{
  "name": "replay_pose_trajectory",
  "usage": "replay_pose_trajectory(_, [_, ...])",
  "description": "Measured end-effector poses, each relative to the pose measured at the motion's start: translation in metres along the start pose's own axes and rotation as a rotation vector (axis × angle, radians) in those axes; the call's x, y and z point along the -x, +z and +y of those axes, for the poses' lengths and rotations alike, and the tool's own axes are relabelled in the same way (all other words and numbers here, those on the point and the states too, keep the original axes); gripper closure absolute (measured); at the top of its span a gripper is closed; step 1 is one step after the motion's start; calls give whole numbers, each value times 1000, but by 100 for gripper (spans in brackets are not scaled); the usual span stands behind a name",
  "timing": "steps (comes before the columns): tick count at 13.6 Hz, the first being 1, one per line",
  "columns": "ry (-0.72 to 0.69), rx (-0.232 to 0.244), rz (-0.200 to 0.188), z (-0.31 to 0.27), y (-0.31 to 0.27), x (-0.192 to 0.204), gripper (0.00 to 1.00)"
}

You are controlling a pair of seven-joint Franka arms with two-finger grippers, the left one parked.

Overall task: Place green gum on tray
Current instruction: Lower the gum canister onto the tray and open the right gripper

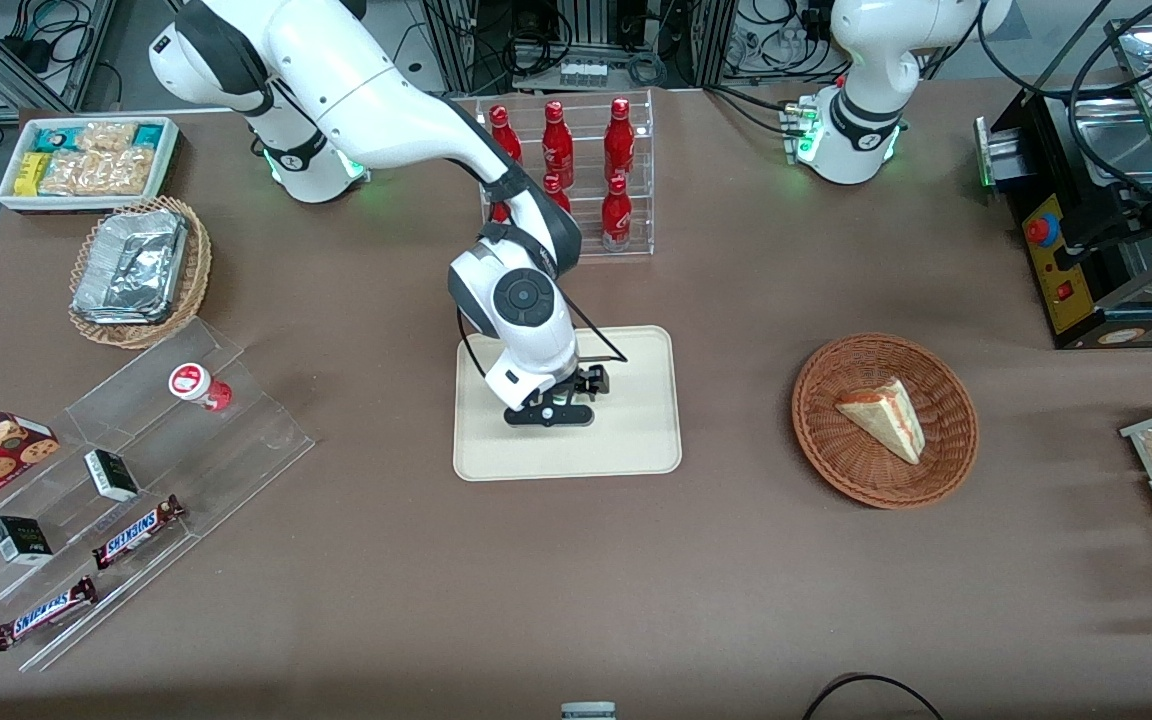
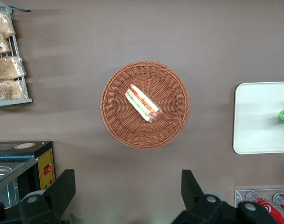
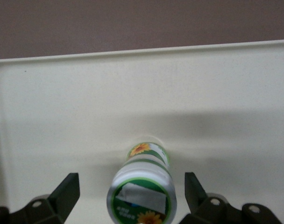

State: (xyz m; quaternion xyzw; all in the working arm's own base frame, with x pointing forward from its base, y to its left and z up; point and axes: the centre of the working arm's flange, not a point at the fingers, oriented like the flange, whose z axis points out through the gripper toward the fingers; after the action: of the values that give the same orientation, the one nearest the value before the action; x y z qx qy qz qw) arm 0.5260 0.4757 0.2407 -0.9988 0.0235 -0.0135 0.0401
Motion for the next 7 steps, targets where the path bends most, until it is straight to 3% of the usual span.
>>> replay_pose_trajectory(7, [-105,49,-67,25,-89,-11,0])
